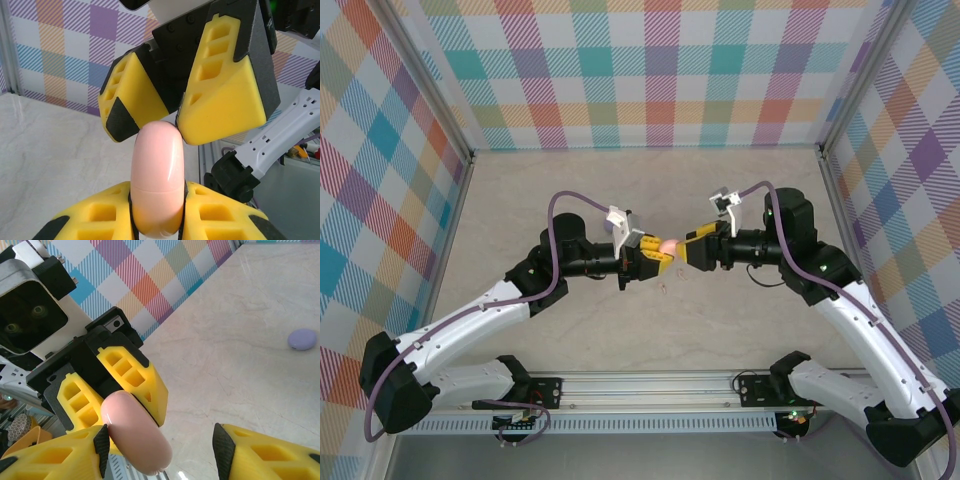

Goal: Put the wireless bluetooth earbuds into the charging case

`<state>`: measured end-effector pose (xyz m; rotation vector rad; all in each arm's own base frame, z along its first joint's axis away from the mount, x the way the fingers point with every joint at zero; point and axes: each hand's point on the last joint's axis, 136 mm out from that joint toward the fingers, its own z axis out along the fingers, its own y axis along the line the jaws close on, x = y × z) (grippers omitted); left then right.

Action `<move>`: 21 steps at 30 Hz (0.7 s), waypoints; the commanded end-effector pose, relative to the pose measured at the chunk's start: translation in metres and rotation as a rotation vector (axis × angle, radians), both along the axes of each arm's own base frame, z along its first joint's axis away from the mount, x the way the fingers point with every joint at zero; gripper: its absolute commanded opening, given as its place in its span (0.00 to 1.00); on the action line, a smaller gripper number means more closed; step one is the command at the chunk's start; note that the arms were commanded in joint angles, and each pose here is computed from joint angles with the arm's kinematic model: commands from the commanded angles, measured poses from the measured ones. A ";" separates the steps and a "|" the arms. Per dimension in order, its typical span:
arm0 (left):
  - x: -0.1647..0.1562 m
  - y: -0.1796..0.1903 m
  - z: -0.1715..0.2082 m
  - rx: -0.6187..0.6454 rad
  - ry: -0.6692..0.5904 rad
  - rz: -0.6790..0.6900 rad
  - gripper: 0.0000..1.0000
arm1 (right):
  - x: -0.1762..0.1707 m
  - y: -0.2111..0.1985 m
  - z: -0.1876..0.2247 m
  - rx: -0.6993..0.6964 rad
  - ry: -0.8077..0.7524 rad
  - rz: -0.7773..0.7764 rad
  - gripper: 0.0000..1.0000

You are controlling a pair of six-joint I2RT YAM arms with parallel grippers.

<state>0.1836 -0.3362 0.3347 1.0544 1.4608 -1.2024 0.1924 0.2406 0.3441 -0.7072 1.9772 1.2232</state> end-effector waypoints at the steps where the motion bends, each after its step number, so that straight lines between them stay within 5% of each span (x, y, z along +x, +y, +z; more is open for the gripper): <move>1: -0.019 -0.001 0.025 -0.054 -0.039 -0.071 0.17 | -0.001 0.000 0.006 0.002 -0.020 0.010 0.58; 21: -0.024 -0.002 0.018 -0.019 -0.066 -0.074 0.16 | 0.031 -0.019 -0.007 -0.088 -0.002 -0.213 0.61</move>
